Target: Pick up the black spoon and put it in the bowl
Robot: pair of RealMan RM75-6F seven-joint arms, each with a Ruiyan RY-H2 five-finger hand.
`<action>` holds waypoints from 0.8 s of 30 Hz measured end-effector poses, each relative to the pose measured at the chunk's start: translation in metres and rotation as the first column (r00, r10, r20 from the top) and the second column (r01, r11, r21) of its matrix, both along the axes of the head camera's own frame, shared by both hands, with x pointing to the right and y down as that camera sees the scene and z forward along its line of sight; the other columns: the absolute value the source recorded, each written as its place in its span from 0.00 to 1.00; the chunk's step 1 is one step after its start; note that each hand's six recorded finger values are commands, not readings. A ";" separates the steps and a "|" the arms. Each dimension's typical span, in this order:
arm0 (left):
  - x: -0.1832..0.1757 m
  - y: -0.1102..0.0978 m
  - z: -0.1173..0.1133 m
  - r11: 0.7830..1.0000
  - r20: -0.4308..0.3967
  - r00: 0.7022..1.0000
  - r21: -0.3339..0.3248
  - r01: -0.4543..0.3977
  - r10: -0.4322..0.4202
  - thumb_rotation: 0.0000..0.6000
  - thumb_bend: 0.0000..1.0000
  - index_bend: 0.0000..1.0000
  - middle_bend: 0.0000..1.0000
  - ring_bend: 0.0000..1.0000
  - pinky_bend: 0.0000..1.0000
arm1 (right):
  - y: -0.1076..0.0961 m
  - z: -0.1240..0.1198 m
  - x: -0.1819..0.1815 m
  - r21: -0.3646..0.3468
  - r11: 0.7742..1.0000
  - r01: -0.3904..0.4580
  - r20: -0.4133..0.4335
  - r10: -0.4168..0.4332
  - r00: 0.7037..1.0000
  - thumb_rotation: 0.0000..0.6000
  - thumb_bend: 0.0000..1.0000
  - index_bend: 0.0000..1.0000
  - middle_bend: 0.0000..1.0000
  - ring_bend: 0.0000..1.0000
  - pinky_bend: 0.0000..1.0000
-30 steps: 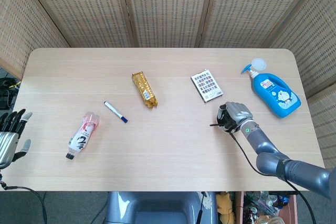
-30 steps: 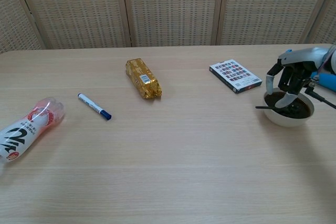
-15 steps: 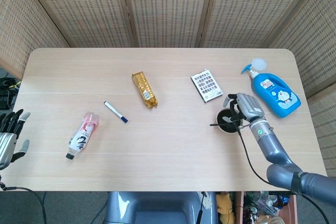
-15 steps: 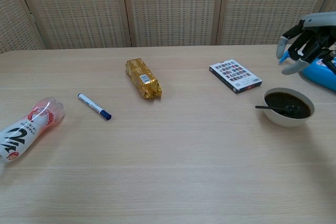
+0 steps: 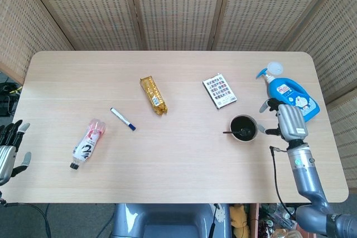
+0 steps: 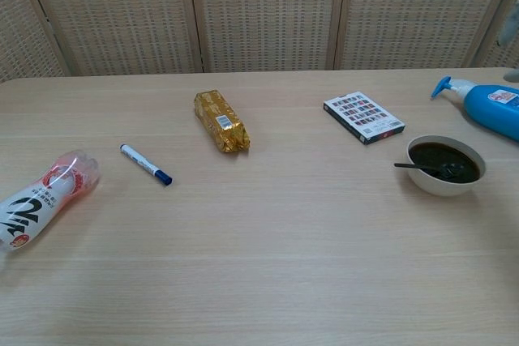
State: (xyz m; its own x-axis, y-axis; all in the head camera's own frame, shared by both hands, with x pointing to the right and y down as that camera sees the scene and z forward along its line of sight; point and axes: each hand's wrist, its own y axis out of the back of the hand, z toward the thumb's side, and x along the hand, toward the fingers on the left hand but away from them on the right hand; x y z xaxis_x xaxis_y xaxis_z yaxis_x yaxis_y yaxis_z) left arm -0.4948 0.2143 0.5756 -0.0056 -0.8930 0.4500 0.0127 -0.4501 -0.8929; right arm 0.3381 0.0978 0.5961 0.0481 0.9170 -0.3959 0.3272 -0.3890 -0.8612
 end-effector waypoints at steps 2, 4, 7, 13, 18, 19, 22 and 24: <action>0.000 0.002 -0.001 1.000 -0.005 1.000 0.006 0.006 -0.006 1.00 0.48 0.02 0.00 0.00 0.00 | 0.009 -0.002 0.004 0.017 1.000 0.010 -0.043 -0.009 0.999 1.00 0.17 0.41 0.28 0.23 0.30; 0.001 0.007 -0.002 1.000 -0.013 1.000 0.006 0.013 -0.013 1.00 0.48 0.01 0.00 0.00 0.00 | 0.021 -0.003 0.009 0.032 0.999 0.022 -0.089 -0.019 0.996 1.00 0.17 0.38 0.24 0.18 0.26; 0.002 0.013 -0.003 1.000 -0.020 1.000 0.005 0.018 -0.018 1.00 0.48 0.00 0.00 0.00 0.00 | 0.036 -0.004 0.015 0.041 0.999 0.034 -0.148 -0.028 0.989 1.00 0.17 0.34 0.18 0.11 0.18; 0.005 0.021 -0.006 1.000 -0.036 0.999 0.006 0.014 -0.014 1.00 0.48 0.00 0.00 0.00 0.00 | 0.063 -0.003 0.024 0.039 0.999 0.036 -0.211 -0.027 0.977 1.00 0.17 0.31 0.14 0.06 0.11; 0.011 0.027 -0.010 1.000 -0.045 0.999 0.007 -0.005 0.005 1.00 0.48 0.00 0.00 0.00 0.00 | 0.080 -0.003 0.031 0.039 0.999 0.027 -0.231 -0.017 0.973 1.00 0.17 0.31 0.13 0.06 0.11; 0.012 0.028 -0.011 1.000 -0.048 0.999 0.009 -0.009 0.010 1.00 0.48 0.00 0.00 0.00 0.00 | 0.083 -0.004 0.032 0.039 0.999 0.024 -0.236 -0.014 0.972 1.00 0.17 0.31 0.13 0.06 0.11; 0.016 0.030 -0.014 1.000 -0.056 0.998 0.015 -0.020 0.021 1.00 0.48 0.00 0.00 0.00 0.00 | 0.094 -0.005 0.037 0.043 0.999 0.013 -0.247 -0.002 0.969 1.00 0.17 0.31 0.13 0.06 0.11; 0.018 0.031 -0.016 0.999 -0.057 0.998 0.020 -0.028 0.029 1.00 0.48 0.00 0.00 0.00 0.00 | 0.101 -0.007 0.040 0.050 0.999 0.004 -0.251 0.009 0.968 1.00 0.17 0.31 0.13 0.06 0.11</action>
